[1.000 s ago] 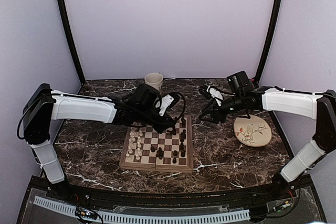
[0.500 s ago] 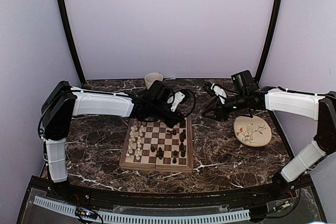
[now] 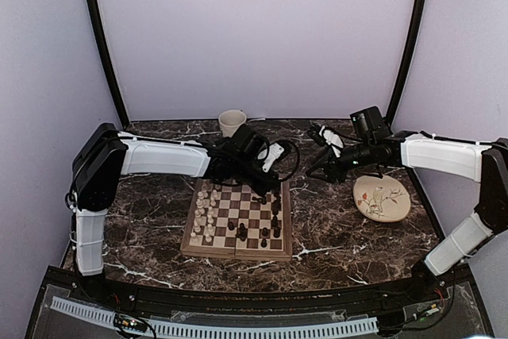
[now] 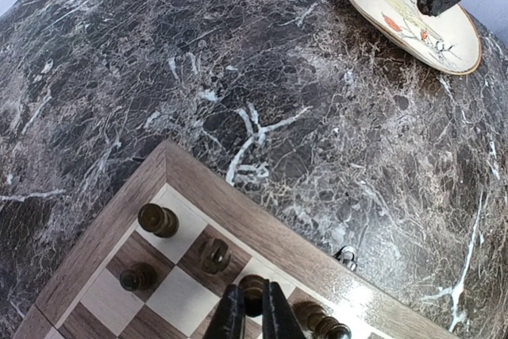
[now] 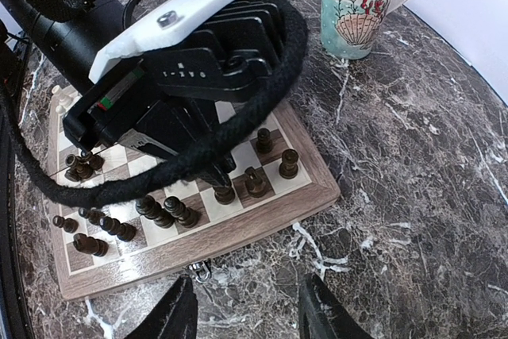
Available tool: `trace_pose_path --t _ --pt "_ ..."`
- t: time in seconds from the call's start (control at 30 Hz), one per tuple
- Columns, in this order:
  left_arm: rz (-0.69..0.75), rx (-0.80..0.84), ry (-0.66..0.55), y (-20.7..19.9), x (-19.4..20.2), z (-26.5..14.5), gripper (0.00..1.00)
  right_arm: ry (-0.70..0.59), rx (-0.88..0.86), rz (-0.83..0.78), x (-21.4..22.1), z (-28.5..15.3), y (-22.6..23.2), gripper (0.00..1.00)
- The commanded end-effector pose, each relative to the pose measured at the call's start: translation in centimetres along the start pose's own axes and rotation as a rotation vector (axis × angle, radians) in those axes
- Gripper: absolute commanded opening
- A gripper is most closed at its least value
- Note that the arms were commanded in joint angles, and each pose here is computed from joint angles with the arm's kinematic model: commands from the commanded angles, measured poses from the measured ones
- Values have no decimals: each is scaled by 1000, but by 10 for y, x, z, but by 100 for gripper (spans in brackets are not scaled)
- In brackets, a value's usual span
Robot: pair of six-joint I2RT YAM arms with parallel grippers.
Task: Set up the chess pieces on the board
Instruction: Place the bishop on c8.
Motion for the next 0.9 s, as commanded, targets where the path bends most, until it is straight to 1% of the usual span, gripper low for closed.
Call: trace_pose_path --t 0.0,0.4,0.6,0.73,0.87 --pt "15 32 -12 -5 -10 -4 8 -36 1 -29 -6 -4 -1 44" --pt "31 58 14 -13 -6 -1 8 -28 -8 -26 -4 -2 -1 44" --pt "32 63 19 -13 -7 2 13 -25 -10 -27 -3 -1 -1 44" --pt "38 62 27 -15 -7 3 20 -25 -11 -29 -3 -1 -1 44" --pt "42 60 29 -16 -9 1 22 -24 -12 -30 -3 -1 -1 44"
Point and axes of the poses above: each gripper's point midway between its finger pads, its own z axis out along the fingers, its own y axis along the line the jaws close on, x = y × z, the point moved 5 cm from there along -z, back along the fingers, and after that the axes turned 8 degrees about z, right-handed, at the moved point
